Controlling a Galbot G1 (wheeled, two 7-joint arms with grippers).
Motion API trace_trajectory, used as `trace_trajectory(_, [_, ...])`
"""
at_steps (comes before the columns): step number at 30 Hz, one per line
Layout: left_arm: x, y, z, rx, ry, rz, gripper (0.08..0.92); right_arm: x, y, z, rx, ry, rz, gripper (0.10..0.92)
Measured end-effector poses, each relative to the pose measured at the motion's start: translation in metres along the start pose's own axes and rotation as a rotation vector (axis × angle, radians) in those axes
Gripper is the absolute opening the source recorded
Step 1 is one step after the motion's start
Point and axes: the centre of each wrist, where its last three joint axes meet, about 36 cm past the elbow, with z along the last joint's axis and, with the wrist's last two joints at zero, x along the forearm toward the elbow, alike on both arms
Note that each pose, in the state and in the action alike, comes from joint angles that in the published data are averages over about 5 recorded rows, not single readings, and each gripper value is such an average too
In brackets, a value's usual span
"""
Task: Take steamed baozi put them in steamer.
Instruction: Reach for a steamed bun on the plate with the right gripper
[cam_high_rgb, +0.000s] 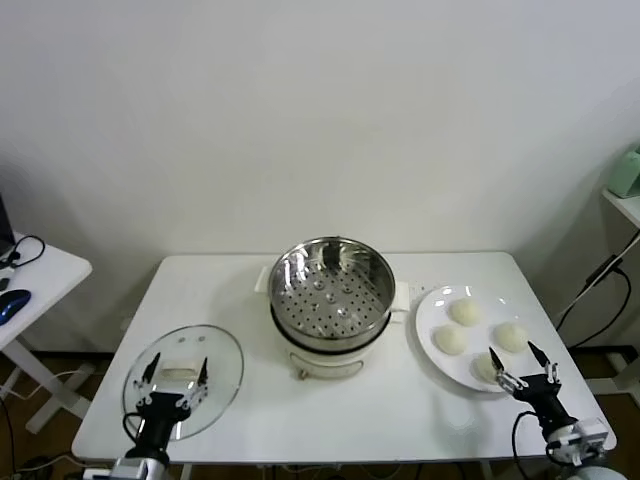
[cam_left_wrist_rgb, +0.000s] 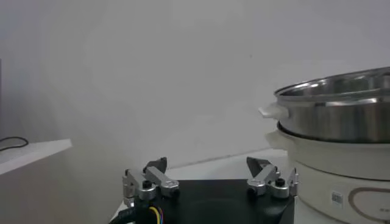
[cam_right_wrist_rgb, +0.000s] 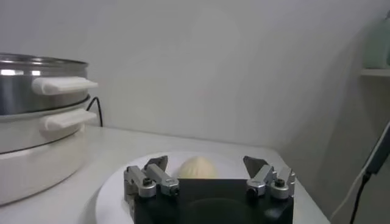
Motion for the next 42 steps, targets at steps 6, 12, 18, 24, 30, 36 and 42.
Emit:
trace_trajectory(6, [-0.001, 0.0, 0.0, -0.009, 0.005, 0.0, 0.823, -0.027, -0.019, -0.023, 0.097, -0.015, -0.069, 0.823])
trace_trajectory(12, [-0.005, -0.003, -0.004, -0.012, -0.002, 0.004, 0.823, -0.076, -0.056, -0.065, 0.284, 0.008, -0.203, 0.823])
trace_trajectory(18, [-0.011, -0.003, -0.009, -0.018, -0.009, -0.008, 0.823, -0.134, -0.095, -0.114, 0.507, 0.085, -0.39, 0.823])
trace_trajectory(24, [-0.017, -0.003, -0.012, -0.019, -0.014, -0.013, 0.823, -0.187, -0.119, -0.165, 0.741, 0.22, -0.605, 0.823])
trace_trajectory(30, [-0.023, -0.005, -0.015, -0.017, -0.015, -0.011, 0.823, -0.233, -0.125, -0.202, 0.951, 0.386, -0.794, 0.823])
trace_trajectory(36, [-0.028, -0.006, -0.019, -0.018, -0.015, -0.016, 0.823, -0.274, -0.121, -0.215, 1.08, 0.548, -0.923, 0.823])
trace_trajectory(42, [-0.032, -0.005, -0.023, -0.021, -0.014, -0.026, 0.823, -0.308, -0.109, -0.212, 1.143, 0.673, -0.996, 0.823])
